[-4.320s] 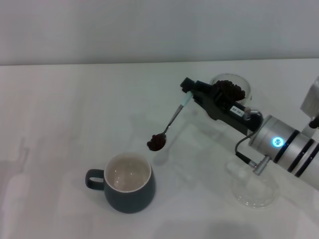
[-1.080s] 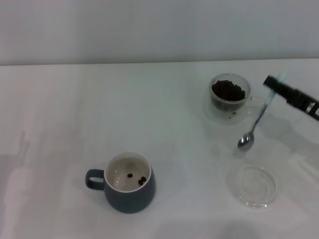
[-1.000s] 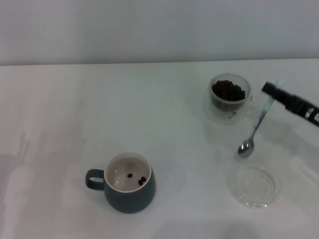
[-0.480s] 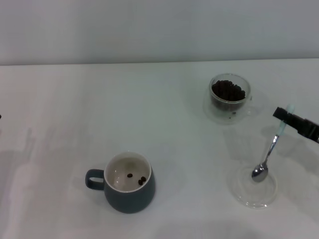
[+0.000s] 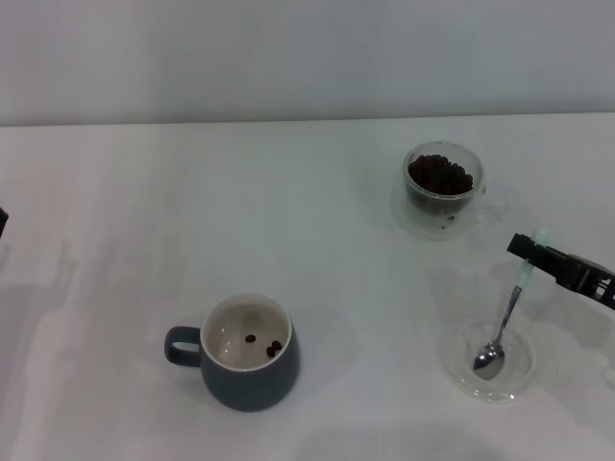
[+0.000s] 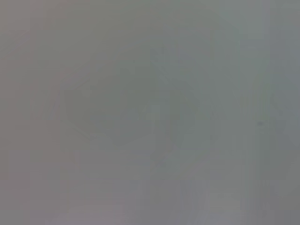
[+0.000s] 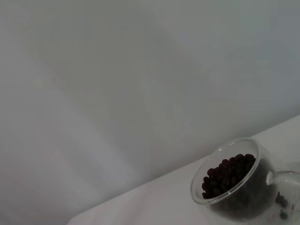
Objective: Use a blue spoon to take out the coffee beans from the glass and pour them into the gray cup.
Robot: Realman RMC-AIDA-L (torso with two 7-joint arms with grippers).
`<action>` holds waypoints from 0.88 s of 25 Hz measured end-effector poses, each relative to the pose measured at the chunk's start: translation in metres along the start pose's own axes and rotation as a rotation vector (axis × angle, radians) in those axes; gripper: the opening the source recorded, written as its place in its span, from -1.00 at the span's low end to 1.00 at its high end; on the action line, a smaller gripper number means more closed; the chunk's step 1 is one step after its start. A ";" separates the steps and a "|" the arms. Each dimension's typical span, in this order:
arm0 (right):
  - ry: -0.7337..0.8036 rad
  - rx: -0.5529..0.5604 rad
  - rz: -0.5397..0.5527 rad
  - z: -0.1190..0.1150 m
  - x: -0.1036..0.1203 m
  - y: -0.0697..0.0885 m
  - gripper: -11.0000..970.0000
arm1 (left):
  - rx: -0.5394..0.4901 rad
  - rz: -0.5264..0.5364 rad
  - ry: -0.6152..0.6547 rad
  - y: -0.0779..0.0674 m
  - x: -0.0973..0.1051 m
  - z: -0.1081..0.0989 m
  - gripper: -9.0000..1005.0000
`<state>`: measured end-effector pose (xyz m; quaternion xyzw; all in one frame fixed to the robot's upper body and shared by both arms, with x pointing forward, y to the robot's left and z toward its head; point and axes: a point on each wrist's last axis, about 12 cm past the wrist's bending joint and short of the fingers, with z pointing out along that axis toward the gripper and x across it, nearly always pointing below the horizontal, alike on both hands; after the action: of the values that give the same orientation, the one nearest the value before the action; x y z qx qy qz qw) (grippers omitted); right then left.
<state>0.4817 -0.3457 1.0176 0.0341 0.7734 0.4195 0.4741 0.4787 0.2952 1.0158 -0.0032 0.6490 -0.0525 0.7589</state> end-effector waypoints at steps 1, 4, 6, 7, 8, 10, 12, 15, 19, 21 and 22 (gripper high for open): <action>0.000 0.000 0.005 0.000 0.000 0.000 -0.67 | 0.000 0.000 0.000 0.000 0.000 0.000 0.54; 0.009 -0.003 0.030 0.002 0.003 0.001 -0.67 | 0.004 0.000 -0.002 -0.001 -0.001 0.002 0.54; 0.025 -0.002 0.042 0.004 0.005 0.002 -0.67 | 0.007 0.001 -0.005 -0.001 -0.001 0.004 0.54; 0.033 0.002 0.047 0.005 0.006 0.001 -0.67 | 0.009 0.001 -0.006 -0.001 -0.001 0.004 0.54; 0.039 0.007 0.052 0.005 0.007 0.001 -0.65 | 0.011 0.000 -0.008 -0.002 -0.001 0.005 0.54; 0.050 0.014 0.056 0.006 0.009 0.001 -0.61 | 0.012 0.000 -0.009 -0.002 -0.002 0.006 0.54; 0.055 0.017 0.057 0.007 0.010 0.001 -0.57 | 0.011 0.000 -0.010 -0.002 -0.002 0.007 0.54; 0.057 0.023 0.057 0.007 0.011 0.000 -0.50 | 0.011 -0.001 -0.010 -0.002 -0.002 0.007 0.54; 0.052 0.029 0.054 0.008 0.008 -0.001 -0.41 | 0.010 -0.002 -0.011 -0.003 -0.002 0.007 0.54; 0.044 0.032 0.050 0.007 0.005 -0.002 -0.37 | 0.008 -0.002 -0.011 -0.002 -0.002 0.007 0.54; 0.036 0.034 0.049 0.007 0.003 -0.003 -0.34 | 0.007 -0.002 -0.010 -0.002 -0.002 0.007 0.54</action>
<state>0.4868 -0.3418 1.0125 0.0538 0.7877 0.4183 0.4490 0.4848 0.2927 1.0188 -0.0016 0.6449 -0.0556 0.7622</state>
